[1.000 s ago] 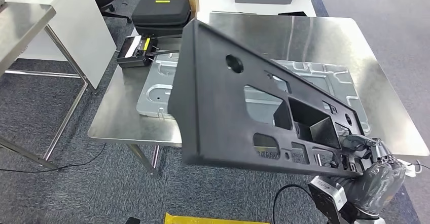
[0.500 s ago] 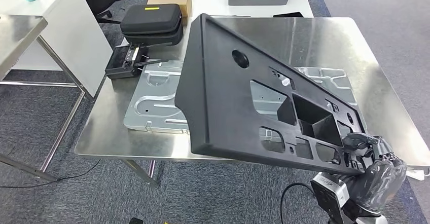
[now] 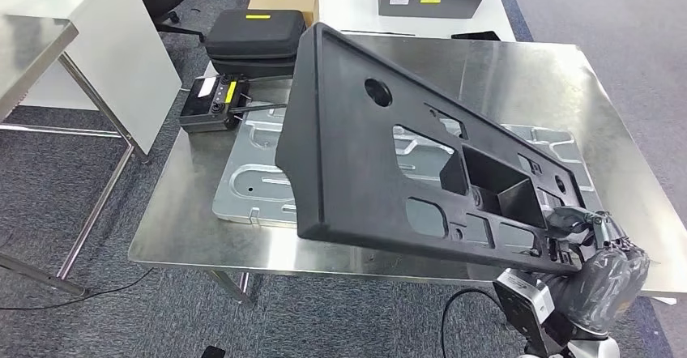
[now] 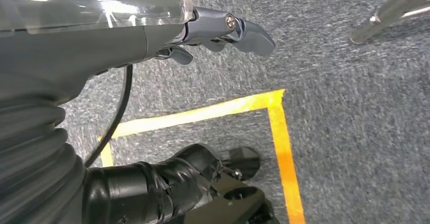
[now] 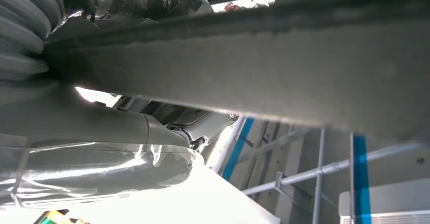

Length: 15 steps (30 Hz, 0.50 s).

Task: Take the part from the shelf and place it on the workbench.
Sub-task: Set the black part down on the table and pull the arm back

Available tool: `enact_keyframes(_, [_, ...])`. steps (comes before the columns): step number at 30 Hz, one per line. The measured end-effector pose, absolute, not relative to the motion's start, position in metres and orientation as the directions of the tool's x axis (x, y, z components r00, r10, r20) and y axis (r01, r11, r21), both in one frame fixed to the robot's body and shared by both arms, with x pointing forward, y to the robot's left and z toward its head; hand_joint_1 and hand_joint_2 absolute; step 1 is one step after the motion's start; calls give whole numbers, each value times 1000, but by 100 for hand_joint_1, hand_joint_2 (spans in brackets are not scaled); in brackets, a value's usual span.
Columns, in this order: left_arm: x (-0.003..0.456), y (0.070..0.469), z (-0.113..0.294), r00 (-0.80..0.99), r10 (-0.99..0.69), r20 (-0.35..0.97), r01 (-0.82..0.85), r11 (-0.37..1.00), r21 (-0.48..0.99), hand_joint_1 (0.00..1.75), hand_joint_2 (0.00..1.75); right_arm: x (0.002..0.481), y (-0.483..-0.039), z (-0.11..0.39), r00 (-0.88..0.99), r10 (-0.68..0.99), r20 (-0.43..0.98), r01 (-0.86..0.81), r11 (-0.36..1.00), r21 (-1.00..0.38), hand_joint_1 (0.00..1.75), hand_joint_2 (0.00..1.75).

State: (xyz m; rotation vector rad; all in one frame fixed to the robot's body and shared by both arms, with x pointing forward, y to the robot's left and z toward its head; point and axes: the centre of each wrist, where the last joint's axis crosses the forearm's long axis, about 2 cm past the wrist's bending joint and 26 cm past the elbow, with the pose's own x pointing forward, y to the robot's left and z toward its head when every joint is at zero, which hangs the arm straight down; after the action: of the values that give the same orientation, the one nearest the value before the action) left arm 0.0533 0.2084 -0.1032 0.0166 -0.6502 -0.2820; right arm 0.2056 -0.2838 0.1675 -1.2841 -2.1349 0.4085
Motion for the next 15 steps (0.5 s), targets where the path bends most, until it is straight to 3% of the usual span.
enact_keyframes(15, [58, 206, -102, 757, -319, 570, 249, 948, 200, 0, 175, 209, -285, 168, -336, 883, 327, 689, 467, -554, 175, 175])
